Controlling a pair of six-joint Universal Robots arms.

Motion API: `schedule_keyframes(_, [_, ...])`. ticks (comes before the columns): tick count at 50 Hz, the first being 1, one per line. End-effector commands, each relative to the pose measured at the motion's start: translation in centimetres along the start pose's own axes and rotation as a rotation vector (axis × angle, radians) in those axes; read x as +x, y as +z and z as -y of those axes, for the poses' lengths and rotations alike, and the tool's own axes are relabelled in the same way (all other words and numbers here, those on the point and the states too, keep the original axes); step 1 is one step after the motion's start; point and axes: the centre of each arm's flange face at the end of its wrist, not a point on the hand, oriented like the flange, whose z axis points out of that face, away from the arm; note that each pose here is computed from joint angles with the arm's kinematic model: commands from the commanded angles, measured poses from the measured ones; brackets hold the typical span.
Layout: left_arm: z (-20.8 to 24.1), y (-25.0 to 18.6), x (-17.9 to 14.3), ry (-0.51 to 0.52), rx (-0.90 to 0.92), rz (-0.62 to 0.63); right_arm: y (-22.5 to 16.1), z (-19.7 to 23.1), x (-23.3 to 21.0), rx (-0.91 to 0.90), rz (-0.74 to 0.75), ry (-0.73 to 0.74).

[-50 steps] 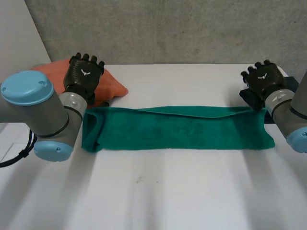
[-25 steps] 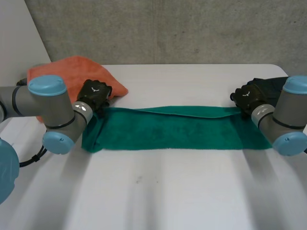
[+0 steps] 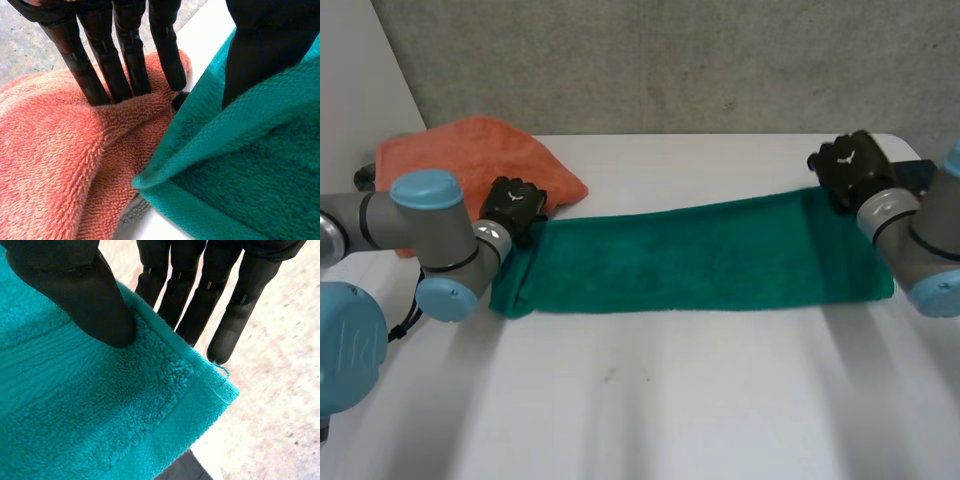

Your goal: Fold the laundry.

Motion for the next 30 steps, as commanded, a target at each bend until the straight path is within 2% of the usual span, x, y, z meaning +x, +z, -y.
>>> schedule_keyframes(1, [0.0,0.2,-0.2,0.023,0.006,0.014,-3.3,4.2,2.2,0.109,-0.002,0.113])
schedule_keyframes(9, [0.1,0.2,-0.4,0.023,0.010,0.014,-7.2,8.1,4.6,0.222,-0.015,0.131])
schedule_keyframes(15, [-0.2,0.2,-0.1,0.024,0.004,0.005,-8.7,10.2,5.7,0.286,-0.046,0.142])
schedule_keyframes(30, [-0.8,-0.4,0.6,0.021,-0.005,-0.035,-8.4,10.8,6.4,0.302,-0.056,0.187])
